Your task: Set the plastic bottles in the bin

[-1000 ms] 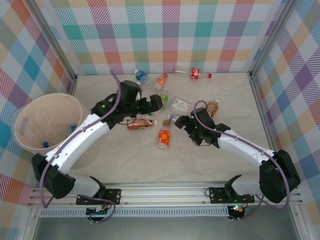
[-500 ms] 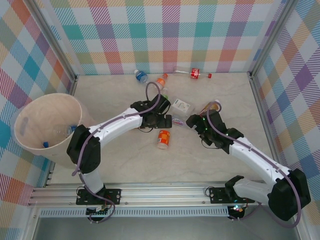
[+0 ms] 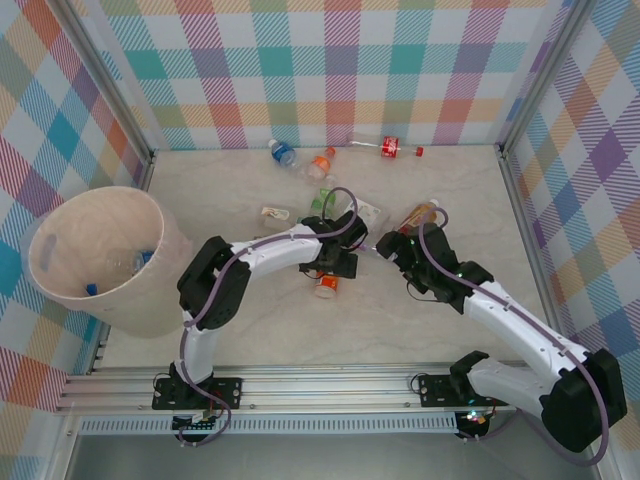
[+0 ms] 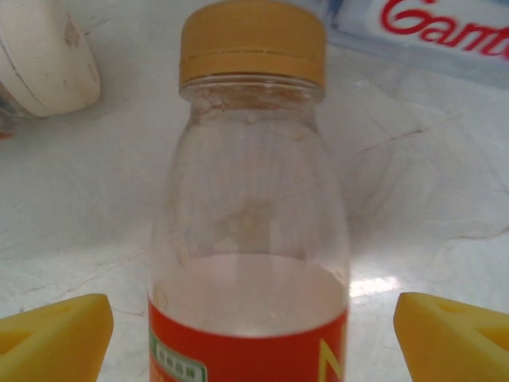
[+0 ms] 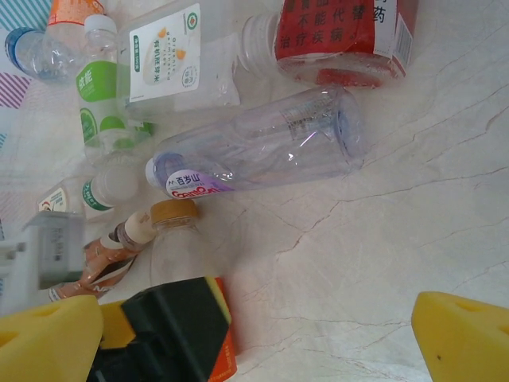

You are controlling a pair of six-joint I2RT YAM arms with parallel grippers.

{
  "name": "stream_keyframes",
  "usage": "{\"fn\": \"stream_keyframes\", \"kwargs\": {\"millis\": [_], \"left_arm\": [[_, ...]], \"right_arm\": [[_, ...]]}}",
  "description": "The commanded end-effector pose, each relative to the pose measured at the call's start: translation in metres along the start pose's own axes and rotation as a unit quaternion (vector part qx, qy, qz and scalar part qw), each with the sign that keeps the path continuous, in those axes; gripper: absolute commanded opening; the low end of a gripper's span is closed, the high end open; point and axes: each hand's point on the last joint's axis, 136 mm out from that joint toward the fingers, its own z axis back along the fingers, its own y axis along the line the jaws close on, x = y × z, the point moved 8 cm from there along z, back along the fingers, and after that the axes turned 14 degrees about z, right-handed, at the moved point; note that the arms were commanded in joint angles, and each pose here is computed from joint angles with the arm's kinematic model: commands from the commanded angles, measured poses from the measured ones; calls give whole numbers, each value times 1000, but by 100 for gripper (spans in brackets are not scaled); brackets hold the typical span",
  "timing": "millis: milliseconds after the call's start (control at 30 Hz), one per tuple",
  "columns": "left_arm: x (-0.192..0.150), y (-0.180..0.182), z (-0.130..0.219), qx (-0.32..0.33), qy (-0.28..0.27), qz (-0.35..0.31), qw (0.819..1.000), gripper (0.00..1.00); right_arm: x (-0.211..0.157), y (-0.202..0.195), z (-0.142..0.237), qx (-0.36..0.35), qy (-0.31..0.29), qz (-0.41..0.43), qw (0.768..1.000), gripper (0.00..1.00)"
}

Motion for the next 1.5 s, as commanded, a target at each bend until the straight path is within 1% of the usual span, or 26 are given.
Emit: {"fn": "stream_keyframes", "kwargs": {"millis": [0,267,400,467,567,633,800,900,1033,1200,1333,1467], "left_arm": [[3,-2,-1,14,-17,3,1000,90],[-5,-1,-18,22,3,-4,1000,87],[-5,0,-19,26,-1,-6,1000,79],[-4,1,-16,21,-5,-12,1000,72],[-1,2,-5,12,-18,-18,1000,62],[0,4,2,5,-28,-20,999,59],[5,4,20,-17,-52,-24,998,55],[9,5,31,-30,-64,-22,997,53],[13,4,47,-54,-73,-17,996,50],[21,10,73,-72,-93,-3,993,49],[29,20,99,-88,-116,15,989,49],[38,35,123,-109,-138,42,984,49]], "right_arm": [[-1,-6,5,-9,-5,16,1000,100],[1,-8,12,-10,-16,27,999,100],[1,-8,13,-9,-18,32,999,100],[5,1,16,24,-26,64,997,100],[14,19,28,77,-50,135,987,100],[19,27,38,100,-64,180,976,100],[25,46,57,163,-90,280,942,100],[25,51,64,183,-96,315,926,100],[24,56,68,207,-107,337,912,100],[21,60,67,240,-112,341,902,100],[17,67,65,279,-104,348,889,100],[12,73,60,294,-90,356,883,100]]}}
